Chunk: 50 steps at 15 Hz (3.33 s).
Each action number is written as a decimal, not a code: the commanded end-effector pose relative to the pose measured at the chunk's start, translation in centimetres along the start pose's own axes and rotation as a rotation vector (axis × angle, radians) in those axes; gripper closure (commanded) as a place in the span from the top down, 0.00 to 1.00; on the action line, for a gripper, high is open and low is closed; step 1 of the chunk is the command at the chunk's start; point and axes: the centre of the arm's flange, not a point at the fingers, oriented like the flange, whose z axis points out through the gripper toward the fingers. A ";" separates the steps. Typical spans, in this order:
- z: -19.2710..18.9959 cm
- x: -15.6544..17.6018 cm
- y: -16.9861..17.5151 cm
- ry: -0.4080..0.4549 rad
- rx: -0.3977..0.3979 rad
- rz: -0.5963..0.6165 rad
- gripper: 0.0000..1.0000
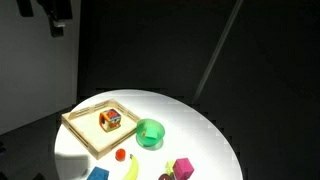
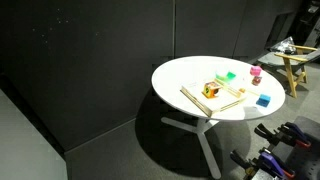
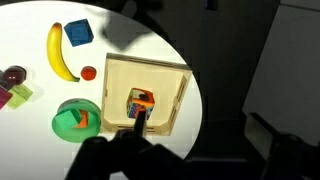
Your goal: Take the green block from the bowl and put it on the blue block
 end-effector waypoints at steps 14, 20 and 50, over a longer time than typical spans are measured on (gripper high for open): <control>0.2 2.3 1.1 -0.025 0.020 0.020 1.00; 1.1 5.7 3.0 -0.061 0.008 0.025 1.00; 9.6 21.2 13.8 -0.160 -0.147 0.157 1.00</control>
